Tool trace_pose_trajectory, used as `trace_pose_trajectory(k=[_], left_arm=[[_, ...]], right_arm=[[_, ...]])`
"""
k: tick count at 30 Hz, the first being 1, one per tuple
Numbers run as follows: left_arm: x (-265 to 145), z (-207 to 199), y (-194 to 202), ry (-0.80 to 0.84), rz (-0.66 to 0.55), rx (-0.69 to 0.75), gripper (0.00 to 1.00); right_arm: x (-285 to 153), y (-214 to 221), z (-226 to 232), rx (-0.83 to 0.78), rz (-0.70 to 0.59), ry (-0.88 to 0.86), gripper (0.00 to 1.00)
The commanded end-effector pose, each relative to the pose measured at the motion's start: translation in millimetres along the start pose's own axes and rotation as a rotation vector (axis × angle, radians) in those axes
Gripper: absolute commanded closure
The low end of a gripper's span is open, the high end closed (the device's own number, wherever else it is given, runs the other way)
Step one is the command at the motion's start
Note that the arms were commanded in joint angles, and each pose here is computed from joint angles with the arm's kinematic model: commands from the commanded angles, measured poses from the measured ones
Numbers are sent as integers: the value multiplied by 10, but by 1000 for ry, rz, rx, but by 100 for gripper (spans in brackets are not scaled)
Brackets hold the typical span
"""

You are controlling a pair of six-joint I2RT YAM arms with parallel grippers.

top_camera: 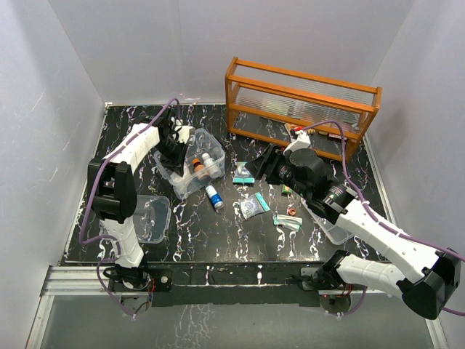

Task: Organize the medicine kit

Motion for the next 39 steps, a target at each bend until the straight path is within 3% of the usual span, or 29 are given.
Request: trace_pose_trajectory(k=[1, 6, 14, 15, 18, 20, 22, 34, 37, 39], left_arm=[[-87, -37, 86, 63, 47, 128, 97], [-105, -109, 74, 162, 70, 230, 96], [122, -96, 14, 219, 115, 227, 89], [114, -106, -7, 226, 108, 221, 85], [69, -98, -85, 182, 70, 197, 59], [28, -90, -110, 160, 51, 201, 47], [-8, -86, -148, 136, 22, 191, 42], [-277, 64, -298, -98, -164, 190, 32], [-290, 64, -299, -104, -193, 192, 34], [-280, 62, -291, -105, -210, 187, 41]], right_arm=[[-86, -214, 143, -10, -47, -57, 44], [-105, -217, 156, -9, -50, -69, 44], [-121, -236, 178, -2, -59, -83, 44], [-119, -233, 181, 1, -57, -85, 44], [-118, -228, 195, 10, -54, -95, 43], [-123, -229, 205, 18, -54, -101, 43], [-127, -222, 202, 24, -58, -106, 43], [-94, -180, 194, 25, -57, -117, 43], [-82, -161, 193, 29, -54, -121, 43], [-81, -154, 190, 28, -55, -122, 43]])
Point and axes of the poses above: each gripper's point midway between its finger pads, its own x axis out along the fingers, its own z axis along the line the jaws close on, y = z × x, the point moved 6 cm from there along -x, back along the fingers, and after that the axes turned 11 degrees about -x, right-handed, at the moved point
